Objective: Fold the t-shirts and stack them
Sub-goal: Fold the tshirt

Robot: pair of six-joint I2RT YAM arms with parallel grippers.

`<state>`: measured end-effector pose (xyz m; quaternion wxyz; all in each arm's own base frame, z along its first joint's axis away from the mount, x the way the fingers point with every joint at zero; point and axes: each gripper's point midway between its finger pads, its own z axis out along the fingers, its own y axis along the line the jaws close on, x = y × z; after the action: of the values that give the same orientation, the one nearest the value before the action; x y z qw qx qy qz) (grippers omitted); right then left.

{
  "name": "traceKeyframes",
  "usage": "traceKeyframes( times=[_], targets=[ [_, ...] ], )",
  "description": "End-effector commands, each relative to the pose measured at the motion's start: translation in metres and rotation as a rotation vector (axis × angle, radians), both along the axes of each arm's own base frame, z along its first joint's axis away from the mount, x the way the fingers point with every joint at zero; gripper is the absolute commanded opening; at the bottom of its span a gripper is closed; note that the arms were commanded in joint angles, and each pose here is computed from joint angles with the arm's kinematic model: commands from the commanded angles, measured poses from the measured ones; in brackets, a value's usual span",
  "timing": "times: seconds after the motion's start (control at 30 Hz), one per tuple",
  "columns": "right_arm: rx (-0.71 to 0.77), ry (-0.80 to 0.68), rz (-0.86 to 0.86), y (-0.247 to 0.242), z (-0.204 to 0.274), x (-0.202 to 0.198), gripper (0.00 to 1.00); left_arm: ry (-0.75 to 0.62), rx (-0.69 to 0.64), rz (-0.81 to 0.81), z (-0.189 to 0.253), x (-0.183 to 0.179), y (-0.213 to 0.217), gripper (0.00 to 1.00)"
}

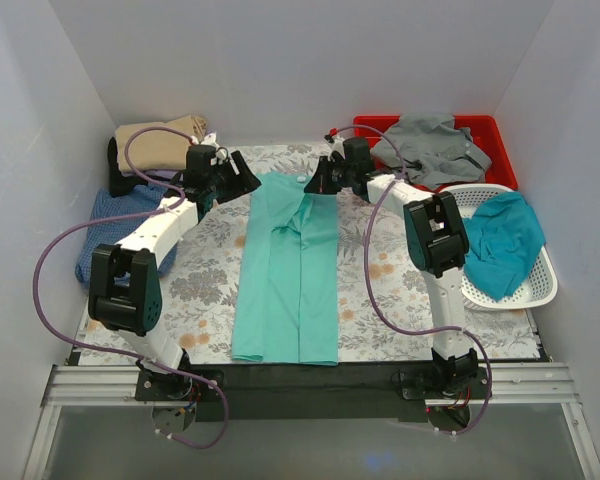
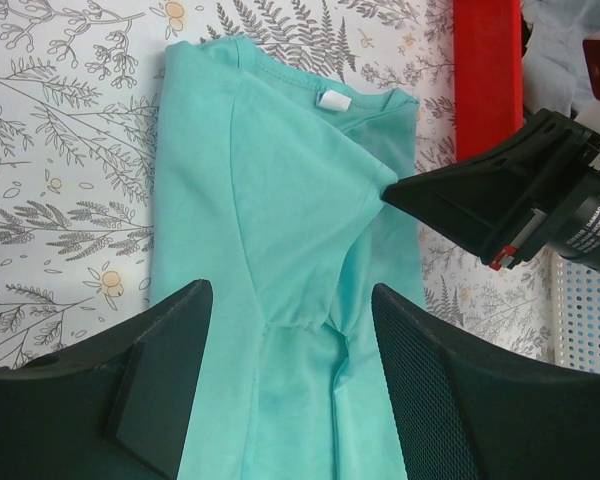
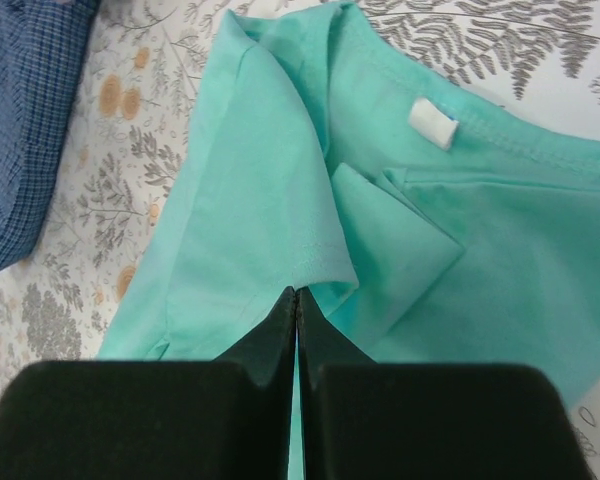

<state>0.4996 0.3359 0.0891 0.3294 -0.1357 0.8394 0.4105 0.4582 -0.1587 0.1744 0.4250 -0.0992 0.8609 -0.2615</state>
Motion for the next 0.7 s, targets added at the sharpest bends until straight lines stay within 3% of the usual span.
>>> traceKeyframes(
  times=[0.0, 0.07, 0.1, 0.23, 0.67],
  targets=[
    [-0.033, -0.074, -0.053, -0.012, 0.024, 0.013, 0.01, 0.009, 0.01, -0.02, -0.004, -0.004, 0.0, 0.64],
    [-0.065, -0.07, -0.066, -0.016, 0.018, 0.018, 0.05, 0.012, 0.008, -0.024, -0.005, -0.005, -0.001, 0.64],
    [-0.067, -0.061, -0.061, -0.016, 0.012, 0.018, 0.24, 0.02, 0.007, -0.03, -0.007, -0.005, -0.002, 0.64],
    [-0.066, -0.082, -0.04, -0.017, 0.019, 0.014, 0.39, 0.032, 0.0, -0.056, -0.011, -0.008, -0.006, 0.64],
    [-0.16, -0.136, 0.092, -0.018, 0.044, -0.076, 0.4, 0.116, -0.157, -0.313, -0.017, -0.017, -0.055, 0.63]
  ],
)
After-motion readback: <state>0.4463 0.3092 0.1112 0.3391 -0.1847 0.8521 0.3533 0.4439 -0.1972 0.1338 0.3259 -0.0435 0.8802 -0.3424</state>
